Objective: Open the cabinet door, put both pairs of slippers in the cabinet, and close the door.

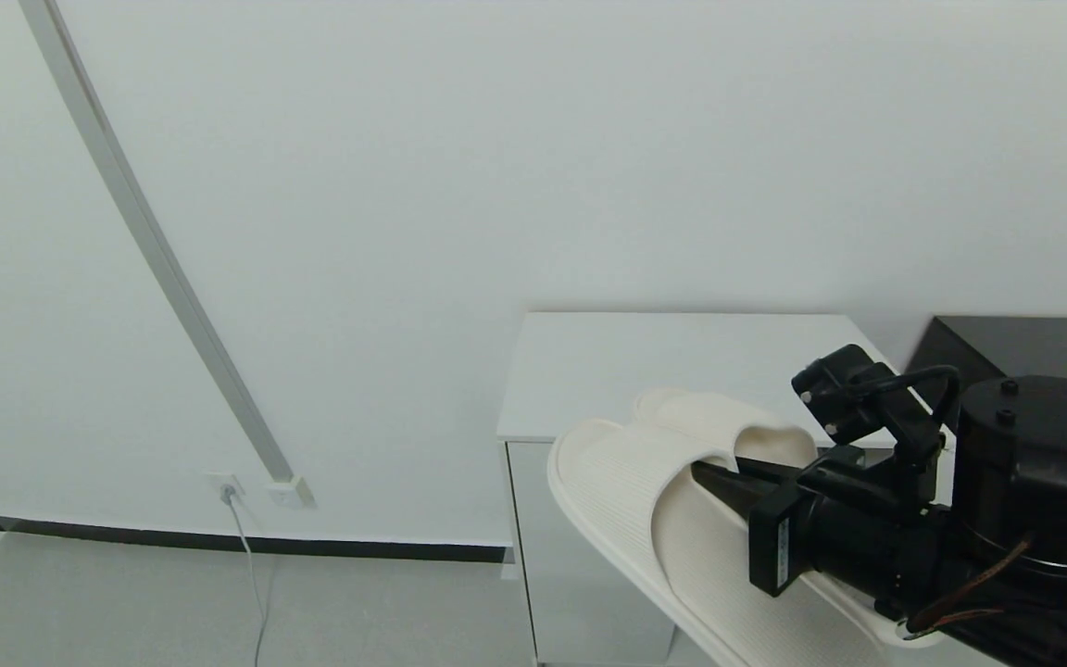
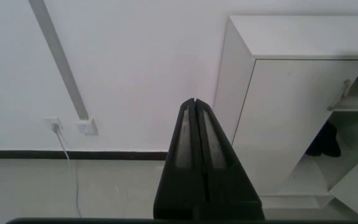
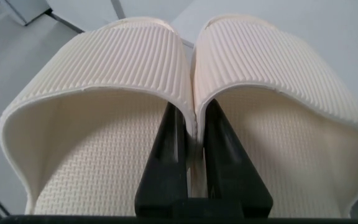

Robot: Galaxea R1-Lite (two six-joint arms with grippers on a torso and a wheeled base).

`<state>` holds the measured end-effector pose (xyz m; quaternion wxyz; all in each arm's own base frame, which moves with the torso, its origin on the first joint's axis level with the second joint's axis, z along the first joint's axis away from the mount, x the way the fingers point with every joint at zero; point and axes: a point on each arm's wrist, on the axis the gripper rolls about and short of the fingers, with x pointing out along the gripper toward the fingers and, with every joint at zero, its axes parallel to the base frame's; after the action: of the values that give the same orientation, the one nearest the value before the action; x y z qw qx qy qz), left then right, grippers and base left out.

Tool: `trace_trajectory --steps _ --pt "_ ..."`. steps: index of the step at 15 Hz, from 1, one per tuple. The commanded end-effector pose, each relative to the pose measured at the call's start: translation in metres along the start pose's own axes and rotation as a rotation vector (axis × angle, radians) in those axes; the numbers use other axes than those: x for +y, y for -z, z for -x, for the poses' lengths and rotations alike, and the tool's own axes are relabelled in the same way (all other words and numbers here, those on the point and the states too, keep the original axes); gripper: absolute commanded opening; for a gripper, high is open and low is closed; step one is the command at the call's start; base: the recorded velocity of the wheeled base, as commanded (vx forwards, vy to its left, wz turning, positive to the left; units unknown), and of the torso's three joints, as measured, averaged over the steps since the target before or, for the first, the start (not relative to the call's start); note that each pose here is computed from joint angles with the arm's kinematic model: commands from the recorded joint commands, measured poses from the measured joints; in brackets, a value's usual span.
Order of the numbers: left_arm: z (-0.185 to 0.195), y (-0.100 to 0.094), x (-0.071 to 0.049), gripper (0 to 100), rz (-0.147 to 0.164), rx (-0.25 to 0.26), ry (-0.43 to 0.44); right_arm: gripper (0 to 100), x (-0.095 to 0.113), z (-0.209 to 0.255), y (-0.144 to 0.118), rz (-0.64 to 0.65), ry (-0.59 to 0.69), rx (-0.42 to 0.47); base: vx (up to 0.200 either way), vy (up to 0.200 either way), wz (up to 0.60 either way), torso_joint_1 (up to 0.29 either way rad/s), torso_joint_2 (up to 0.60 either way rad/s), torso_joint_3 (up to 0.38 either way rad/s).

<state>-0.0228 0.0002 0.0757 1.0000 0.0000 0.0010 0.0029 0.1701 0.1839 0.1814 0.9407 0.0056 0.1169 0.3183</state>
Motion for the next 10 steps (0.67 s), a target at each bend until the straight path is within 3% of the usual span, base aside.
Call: trace_trajectory --steps 1,3,10 --pt "0.0 0.0001 0.0 0 0.0 0.001 0.0 0 0.0005 -0.0028 0.0017 0.002 0.002 0.008 0.0 0.0 0.0 0.0 0.0 0.0" --pt "0.0 0.0001 0.0 0 0.0 0.001 0.0 0 0.0005 -0.0038 0.0027 0.004 0.002 0.013 0.0 0.0 0.0 0.0 0.0 0.0" --pt "0.0 0.0001 0.0 0 -0.002 0.001 0.001 0 0.0004 -0.0037 0.0028 0.004 0.005 0.011 0.0 -0.2 0.0 0.004 0.0 0.002"
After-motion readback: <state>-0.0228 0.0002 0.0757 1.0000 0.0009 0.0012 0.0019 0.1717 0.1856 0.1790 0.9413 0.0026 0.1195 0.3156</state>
